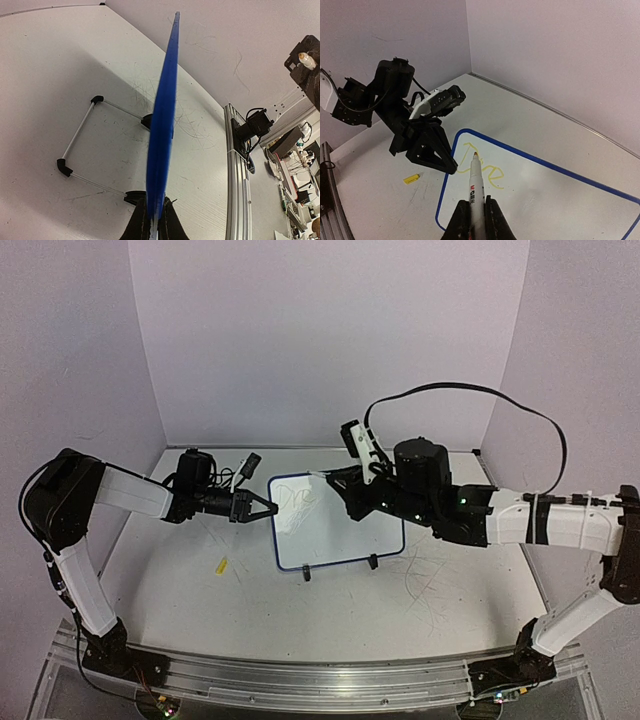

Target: Write a sentence on the whiteboard

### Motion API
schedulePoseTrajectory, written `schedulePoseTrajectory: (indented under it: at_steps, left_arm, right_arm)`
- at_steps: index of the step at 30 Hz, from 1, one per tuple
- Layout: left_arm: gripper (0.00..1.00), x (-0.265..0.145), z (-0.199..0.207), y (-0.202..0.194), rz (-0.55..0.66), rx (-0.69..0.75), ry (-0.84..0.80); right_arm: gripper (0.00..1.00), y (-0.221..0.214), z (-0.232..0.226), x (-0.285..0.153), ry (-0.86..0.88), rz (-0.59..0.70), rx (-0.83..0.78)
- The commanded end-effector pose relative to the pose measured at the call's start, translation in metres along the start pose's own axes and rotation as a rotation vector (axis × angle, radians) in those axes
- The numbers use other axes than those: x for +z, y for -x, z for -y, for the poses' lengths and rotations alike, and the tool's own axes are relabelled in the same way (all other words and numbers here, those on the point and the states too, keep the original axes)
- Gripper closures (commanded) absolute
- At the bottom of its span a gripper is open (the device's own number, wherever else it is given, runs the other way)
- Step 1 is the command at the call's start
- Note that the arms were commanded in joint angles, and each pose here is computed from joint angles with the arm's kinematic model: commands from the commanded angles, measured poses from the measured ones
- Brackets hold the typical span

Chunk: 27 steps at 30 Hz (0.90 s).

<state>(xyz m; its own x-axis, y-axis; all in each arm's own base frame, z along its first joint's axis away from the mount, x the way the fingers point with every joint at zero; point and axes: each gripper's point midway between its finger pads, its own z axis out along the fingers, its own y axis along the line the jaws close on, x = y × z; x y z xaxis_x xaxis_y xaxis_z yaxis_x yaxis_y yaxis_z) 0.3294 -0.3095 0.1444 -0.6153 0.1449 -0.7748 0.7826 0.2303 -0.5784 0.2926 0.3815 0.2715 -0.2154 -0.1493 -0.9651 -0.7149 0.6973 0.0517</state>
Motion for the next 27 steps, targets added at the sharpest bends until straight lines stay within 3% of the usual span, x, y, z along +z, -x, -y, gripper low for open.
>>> schedulePoseTrajectory:
  at_steps: [1, 11, 27]
  left_arm:
    - [1.00, -0.004, 0.006, 0.018, 0.023, 0.043, 0.020]
    - [1.00, -0.004, 0.003, 0.018, 0.022, 0.042, 0.031]
    - [1.00, -0.003, 0.004, 0.018, 0.020, 0.045, 0.029]
  right_arm:
    - [1.00, -0.016, 0.001, 0.014, 0.012, -0.057, -0.033]
    - [1.00, -0.027, -0.005, 0.026, -0.026, -0.099, -0.064]
    - [1.00, -0.033, 0.021, 0.027, -0.154, -0.083, -0.035]
